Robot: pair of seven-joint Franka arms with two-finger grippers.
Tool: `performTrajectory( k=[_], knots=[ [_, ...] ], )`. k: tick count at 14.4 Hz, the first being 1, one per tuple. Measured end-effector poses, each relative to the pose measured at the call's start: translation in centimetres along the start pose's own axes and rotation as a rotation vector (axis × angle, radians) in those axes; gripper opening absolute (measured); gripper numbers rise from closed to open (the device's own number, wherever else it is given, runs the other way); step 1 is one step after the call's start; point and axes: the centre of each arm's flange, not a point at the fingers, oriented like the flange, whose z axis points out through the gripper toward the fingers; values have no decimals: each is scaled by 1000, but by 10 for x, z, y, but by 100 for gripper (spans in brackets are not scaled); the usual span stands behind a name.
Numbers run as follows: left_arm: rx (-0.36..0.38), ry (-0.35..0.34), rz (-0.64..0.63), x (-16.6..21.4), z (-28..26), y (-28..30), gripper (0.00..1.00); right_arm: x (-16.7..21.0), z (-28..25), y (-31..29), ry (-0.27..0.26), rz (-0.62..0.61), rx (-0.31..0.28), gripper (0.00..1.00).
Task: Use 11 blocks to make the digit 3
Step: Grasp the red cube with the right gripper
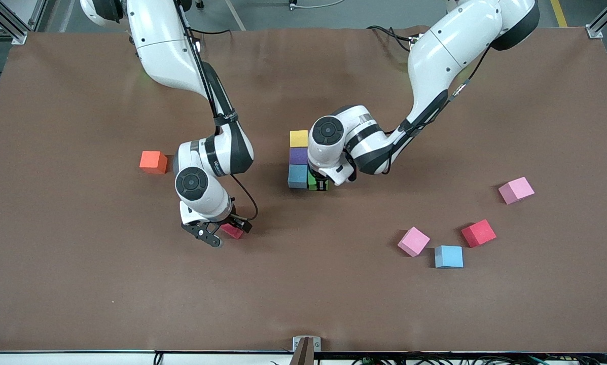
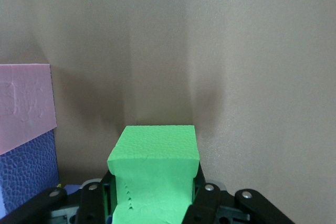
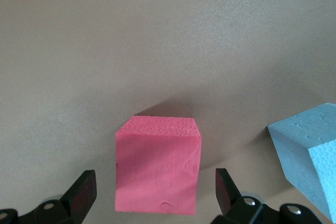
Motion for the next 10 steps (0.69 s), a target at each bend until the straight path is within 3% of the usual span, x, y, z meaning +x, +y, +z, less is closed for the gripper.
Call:
performTrajectory(
  k=[10],
  knots=[
    [3, 3, -4, 0, 2, -2, 54, 16, 9, 11, 15, 28, 1, 99]
  ],
)
